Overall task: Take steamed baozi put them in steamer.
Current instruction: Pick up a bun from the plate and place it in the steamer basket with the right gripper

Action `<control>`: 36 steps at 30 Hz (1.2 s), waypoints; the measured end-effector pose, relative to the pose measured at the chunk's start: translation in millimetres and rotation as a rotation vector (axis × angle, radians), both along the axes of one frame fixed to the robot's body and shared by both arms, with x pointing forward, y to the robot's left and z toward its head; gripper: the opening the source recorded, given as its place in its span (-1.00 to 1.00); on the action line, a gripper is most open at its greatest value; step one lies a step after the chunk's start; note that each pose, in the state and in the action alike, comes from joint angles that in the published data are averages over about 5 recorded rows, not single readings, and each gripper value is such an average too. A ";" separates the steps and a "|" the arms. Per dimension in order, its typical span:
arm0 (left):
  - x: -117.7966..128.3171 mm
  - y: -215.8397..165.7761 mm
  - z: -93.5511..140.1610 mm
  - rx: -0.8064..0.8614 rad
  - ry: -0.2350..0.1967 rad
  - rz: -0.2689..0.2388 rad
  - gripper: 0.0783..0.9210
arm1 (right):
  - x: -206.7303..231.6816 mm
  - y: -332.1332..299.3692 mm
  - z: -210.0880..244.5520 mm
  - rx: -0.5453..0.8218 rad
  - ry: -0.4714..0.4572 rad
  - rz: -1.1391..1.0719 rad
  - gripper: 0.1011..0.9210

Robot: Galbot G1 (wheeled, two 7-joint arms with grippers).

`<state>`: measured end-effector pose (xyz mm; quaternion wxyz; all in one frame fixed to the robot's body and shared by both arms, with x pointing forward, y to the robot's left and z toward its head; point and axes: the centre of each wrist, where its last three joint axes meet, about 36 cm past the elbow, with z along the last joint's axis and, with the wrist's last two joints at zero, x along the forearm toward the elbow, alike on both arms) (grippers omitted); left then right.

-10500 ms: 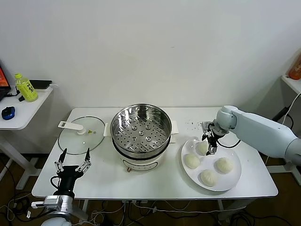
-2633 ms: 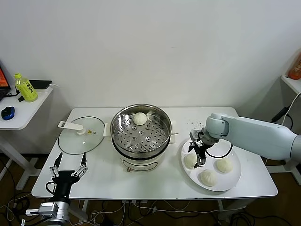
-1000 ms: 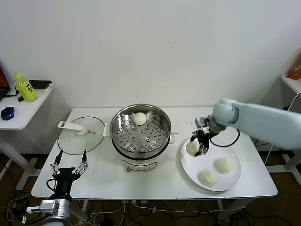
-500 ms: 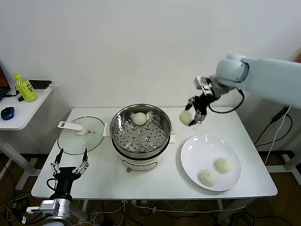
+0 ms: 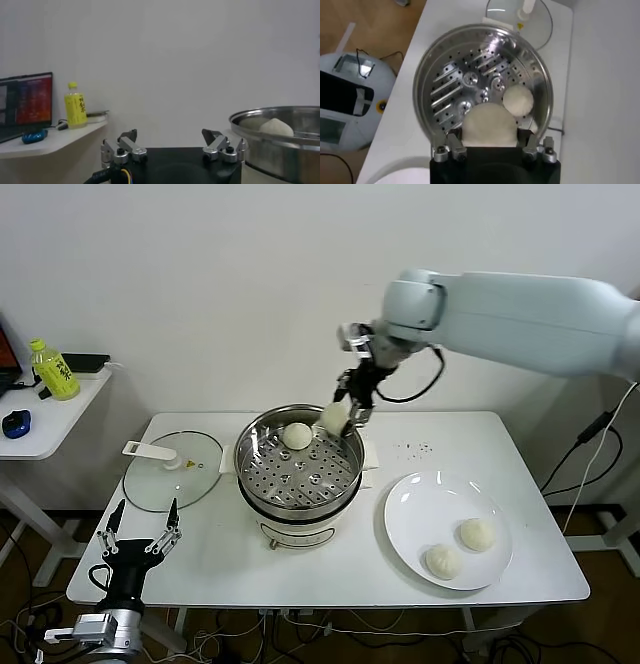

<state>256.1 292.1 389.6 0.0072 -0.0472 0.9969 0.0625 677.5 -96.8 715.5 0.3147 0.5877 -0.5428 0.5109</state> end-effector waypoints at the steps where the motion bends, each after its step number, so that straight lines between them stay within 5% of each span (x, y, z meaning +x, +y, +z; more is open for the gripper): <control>1: 0.2 0.1 0.9 0.000 -0.002 0.000 0.77 | 1.9 8.5 -3.4 -0.002 0.002 0.005 0.47; 16: -1.0 2.3 0.2 -0.005 0.000 0.001 0.77 | 14.6 105.6 -68.7 -0.021 0.042 0.058 0.47; 36: -1.6 1.7 -1.9 -0.015 0.007 -0.003 0.77 | 12.9 135.3 -119.2 -0.043 0.067 0.078 0.47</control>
